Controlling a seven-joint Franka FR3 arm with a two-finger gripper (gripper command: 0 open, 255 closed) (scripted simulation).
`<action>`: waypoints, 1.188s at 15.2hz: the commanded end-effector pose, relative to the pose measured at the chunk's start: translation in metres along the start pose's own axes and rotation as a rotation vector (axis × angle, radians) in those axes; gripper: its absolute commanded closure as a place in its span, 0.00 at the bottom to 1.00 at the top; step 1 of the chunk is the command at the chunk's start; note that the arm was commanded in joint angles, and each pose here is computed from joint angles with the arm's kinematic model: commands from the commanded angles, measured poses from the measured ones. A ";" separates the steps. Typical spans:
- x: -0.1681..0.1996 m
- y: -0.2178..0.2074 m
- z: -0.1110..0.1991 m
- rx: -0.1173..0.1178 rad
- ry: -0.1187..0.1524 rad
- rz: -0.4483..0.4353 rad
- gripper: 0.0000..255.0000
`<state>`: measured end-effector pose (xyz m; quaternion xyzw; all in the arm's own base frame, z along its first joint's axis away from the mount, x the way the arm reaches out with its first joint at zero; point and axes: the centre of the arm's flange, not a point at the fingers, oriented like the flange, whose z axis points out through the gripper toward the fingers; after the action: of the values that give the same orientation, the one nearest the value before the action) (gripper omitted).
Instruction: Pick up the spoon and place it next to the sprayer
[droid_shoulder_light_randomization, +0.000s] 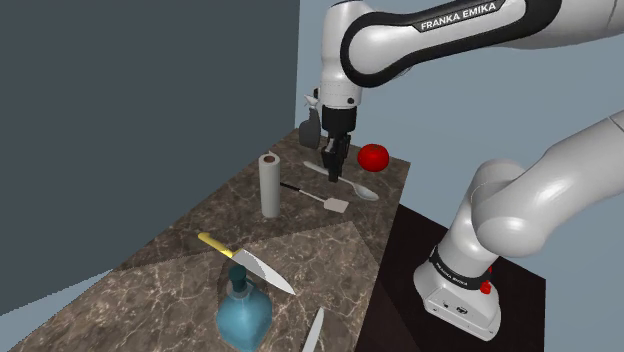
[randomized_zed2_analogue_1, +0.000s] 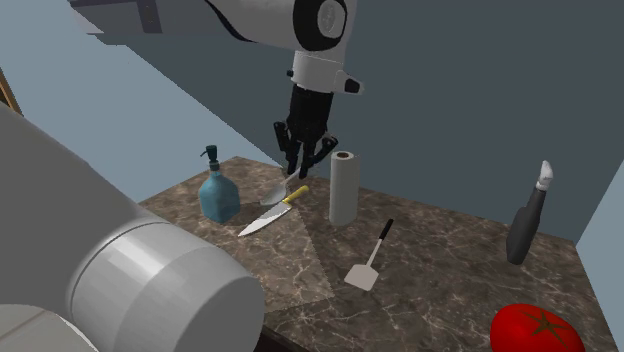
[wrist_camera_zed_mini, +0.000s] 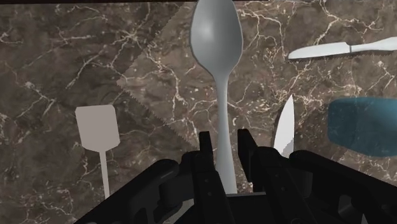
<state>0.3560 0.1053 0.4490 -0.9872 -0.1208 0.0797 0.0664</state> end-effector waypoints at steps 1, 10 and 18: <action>-0.002 -0.001 -0.011 0.000 0.000 0.000 1.00; -0.009 -0.008 -0.058 0.000 0.000 0.000 1.00; 0.014 0.033 -0.089 0.000 0.000 0.000 1.00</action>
<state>0.3825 0.0753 0.5289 -0.9873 -0.1204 0.0798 0.0668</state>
